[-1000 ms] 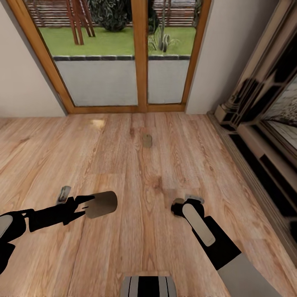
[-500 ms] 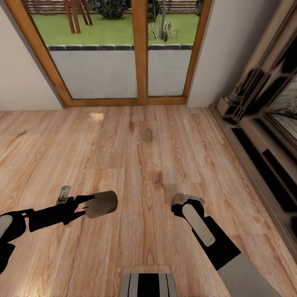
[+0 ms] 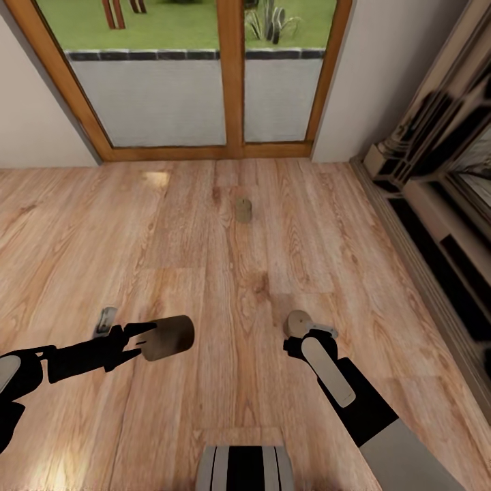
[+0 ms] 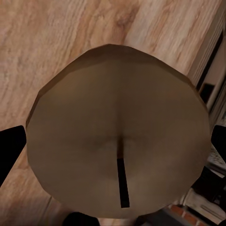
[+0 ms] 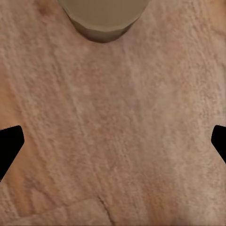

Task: Place each of the two pumpkins and all three candles from the living room inside a cabinet in the living room (use any cabinet), then make sure every cabinet is closed, and position the cauldron so it is next to a table in the living room.

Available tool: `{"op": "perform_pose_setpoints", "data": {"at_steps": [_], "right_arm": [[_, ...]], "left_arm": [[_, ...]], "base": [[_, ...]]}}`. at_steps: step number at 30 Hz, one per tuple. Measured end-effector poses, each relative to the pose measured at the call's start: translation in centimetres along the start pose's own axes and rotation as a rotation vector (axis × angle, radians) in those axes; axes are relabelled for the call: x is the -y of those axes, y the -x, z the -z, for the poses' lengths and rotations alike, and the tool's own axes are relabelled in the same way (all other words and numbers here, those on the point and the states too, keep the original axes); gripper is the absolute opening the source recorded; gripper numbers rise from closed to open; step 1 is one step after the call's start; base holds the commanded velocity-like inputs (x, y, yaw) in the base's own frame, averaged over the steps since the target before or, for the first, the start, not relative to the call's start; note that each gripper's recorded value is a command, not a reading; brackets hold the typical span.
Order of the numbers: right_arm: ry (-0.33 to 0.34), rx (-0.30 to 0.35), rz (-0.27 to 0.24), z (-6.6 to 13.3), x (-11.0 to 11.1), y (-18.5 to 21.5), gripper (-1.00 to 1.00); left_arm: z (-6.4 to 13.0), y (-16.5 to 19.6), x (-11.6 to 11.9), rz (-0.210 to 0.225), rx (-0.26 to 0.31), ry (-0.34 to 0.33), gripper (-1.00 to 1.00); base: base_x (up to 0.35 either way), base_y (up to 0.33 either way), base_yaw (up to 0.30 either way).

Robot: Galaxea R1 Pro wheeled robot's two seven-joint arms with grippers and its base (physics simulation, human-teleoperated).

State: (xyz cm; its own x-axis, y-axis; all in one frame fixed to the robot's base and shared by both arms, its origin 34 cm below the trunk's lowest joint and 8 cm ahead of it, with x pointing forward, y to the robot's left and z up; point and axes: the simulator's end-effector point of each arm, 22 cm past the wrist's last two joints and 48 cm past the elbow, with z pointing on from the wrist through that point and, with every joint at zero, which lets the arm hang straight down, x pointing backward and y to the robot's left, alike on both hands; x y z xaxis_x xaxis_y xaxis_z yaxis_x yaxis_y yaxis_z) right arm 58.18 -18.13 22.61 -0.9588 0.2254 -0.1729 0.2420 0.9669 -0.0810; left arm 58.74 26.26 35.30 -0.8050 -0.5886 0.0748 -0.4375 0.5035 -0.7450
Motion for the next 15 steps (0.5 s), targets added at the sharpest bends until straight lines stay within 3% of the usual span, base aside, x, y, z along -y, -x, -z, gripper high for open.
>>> {"op": "perform_pose_setpoints", "data": {"at_steps": [15], "right_arm": [[-0.013, -0.051, 0.006, -2.5, 0.2, -1.9, 1.0]], "left_arm": [[-1.5, -0.4, -2.3, 0.035, -0.025, 0.024, -1.0]], "base": [[0.0, 0.0, 0.0]]}}
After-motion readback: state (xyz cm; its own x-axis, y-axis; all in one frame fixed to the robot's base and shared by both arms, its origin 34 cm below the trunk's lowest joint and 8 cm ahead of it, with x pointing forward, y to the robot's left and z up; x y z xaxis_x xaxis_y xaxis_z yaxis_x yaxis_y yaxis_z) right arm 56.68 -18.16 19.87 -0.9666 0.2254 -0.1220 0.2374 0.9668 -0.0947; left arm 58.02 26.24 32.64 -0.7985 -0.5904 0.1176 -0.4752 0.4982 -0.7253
